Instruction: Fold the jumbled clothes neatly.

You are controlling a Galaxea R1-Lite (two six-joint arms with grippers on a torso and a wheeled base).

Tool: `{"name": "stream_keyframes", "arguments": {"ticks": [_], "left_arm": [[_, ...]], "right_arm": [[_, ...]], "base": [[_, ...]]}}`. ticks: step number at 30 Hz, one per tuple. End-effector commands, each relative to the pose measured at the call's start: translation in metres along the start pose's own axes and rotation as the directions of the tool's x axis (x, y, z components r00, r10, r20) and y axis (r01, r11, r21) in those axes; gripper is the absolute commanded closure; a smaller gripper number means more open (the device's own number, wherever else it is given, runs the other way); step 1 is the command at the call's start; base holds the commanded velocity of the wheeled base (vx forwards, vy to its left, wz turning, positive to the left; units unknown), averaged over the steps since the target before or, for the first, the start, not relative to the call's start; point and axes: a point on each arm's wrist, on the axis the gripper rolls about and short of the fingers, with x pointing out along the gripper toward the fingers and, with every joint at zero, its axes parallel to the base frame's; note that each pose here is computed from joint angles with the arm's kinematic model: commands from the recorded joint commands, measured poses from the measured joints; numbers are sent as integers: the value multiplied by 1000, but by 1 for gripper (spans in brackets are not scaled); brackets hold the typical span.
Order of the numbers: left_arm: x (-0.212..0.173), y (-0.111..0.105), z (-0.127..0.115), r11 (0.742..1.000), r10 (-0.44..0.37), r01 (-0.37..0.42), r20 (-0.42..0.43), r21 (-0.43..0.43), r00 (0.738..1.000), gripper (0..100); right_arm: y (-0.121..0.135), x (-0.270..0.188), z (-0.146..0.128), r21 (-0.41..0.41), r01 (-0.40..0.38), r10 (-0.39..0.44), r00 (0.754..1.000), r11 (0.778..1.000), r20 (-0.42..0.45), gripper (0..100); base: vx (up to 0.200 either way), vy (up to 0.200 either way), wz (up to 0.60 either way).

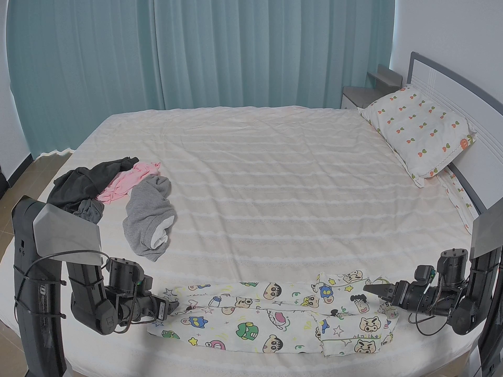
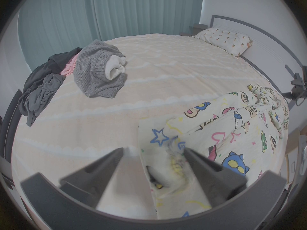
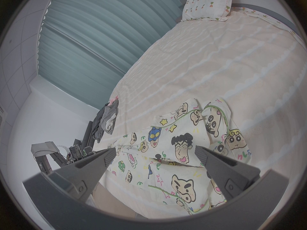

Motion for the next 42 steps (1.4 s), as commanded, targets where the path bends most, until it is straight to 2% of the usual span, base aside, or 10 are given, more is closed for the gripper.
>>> {"name": "stream_keyframes", "arguments": {"ticks": [1, 6, 10, 12, 14, 19, 23, 40, 41, 42], "left_arm": [[-11, 16, 3, 998, 29, -28, 18, -56, 999, 0], [-29, 28, -1, 995, 7, -6, 13, -101, 1000, 0], [-37, 25, -1, 988, -32, 35, 20, -151, 999, 0], [-39, 8, 8, 964, -80, 90, 53, -249, 995, 0], [-36, -4, 11, 948, -105, 117, 54, -298, 993, 0], [-23, -17, -1, 952, -123, 114, -13, -285, 992, 0], [2, -18, -12, 960, -59, 39, -62, -279, 996, 0], [7, -34, -11, 967, -75, 60, -52, -246, 996, 0], [7, -34, -11, 968, -76, 61, -52, -245, 996, 100], [7, -34, -12, 968, -76, 61, -53, -245, 996, 100]], "right_arm": [[0, -2, -3, 4, 3, -3, 1000, 1000, -7, 0], [-1, -1, -4, 5, 6, -6, 1000, 1000, -14, 0], [-2, -1, -4, 6, 9, -9, 1000, 1000, -16, 0], [-1, 0, -5, 4, 10, -10, 1000, 1000, -18, 0], [-1, 0, -5, 3, 10, -10, 1000, 1000, -18, 0], [-1, 0, -5, 3, 12, -12, 1000, 1000, -17, 0], [-1, 0, -5, 3, 12, -12, 1000, 1000, -17, 0], [-1, 2, -7, -7, 14, -14, 1000, 1000, -28, 0], [-1, 2, -7, -7, 14, -14, 1000, 1000, -28, 0], [-2, 2, -7, -6, 15, -15, 1000, 1000, -27, 0]], "base": [[0, 0, 0], [0, 0, 0], [0, 0, 0], [0, 0, 0], [0, 0, 0], [0, 0, 0], [0, 0, 0], [0, 0, 0], [0, 0, 0], [0, 0, 0]]}}
